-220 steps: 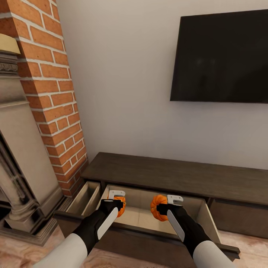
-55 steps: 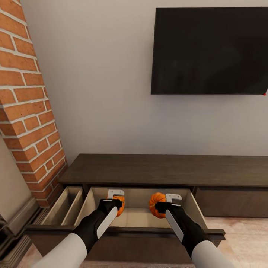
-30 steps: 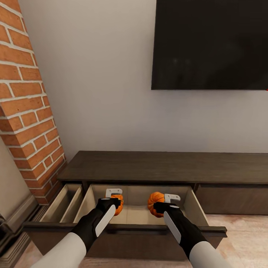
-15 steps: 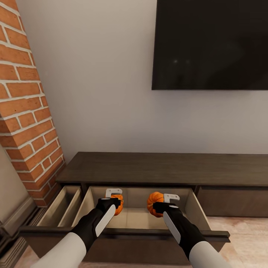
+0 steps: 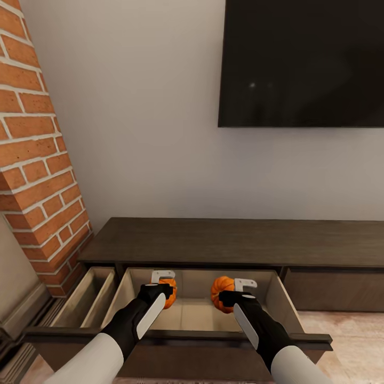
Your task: Place each of the two pumpkins and all three candles from the living room inside a cabinet in the living room (use any cabinet), then make sure every cabinet is closed, and position the cauldron so it is next to a table in the living room.
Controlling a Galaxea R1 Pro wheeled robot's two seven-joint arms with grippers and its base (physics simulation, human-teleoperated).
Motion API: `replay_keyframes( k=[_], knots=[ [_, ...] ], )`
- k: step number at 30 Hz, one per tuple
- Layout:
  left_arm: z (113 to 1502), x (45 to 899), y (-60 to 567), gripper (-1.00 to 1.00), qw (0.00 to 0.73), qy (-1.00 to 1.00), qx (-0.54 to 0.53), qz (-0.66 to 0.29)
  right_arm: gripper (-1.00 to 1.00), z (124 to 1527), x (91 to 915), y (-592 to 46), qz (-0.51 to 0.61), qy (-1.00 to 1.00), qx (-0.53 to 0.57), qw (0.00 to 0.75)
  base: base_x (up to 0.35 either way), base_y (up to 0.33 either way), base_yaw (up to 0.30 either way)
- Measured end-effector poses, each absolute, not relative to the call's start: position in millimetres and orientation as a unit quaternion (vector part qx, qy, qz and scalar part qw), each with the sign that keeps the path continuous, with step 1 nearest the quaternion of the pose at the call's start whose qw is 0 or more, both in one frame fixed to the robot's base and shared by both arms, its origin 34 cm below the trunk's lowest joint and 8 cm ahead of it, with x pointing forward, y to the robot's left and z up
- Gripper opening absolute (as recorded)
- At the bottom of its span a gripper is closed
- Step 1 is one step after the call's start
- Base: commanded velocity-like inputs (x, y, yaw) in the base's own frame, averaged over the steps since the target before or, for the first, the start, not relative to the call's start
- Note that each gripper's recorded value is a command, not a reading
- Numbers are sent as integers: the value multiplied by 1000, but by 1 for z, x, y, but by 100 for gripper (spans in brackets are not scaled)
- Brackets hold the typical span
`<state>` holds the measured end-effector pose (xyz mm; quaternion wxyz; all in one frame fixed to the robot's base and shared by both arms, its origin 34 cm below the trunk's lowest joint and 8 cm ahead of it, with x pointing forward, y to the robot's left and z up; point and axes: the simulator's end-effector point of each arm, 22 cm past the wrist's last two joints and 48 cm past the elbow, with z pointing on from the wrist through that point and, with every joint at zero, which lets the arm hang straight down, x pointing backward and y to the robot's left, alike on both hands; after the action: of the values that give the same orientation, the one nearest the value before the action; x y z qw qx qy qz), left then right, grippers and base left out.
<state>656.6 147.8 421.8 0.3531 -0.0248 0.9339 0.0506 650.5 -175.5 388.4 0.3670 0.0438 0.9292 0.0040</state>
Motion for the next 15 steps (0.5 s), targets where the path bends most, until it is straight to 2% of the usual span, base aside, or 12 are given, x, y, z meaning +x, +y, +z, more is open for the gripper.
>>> replay_keyframes(
  k=[15],
  knots=[
    [383,648,146,-100,317,947,-20,49,-100,346,632,-189,-31,948,51,312,0,0,0]
  ],
)
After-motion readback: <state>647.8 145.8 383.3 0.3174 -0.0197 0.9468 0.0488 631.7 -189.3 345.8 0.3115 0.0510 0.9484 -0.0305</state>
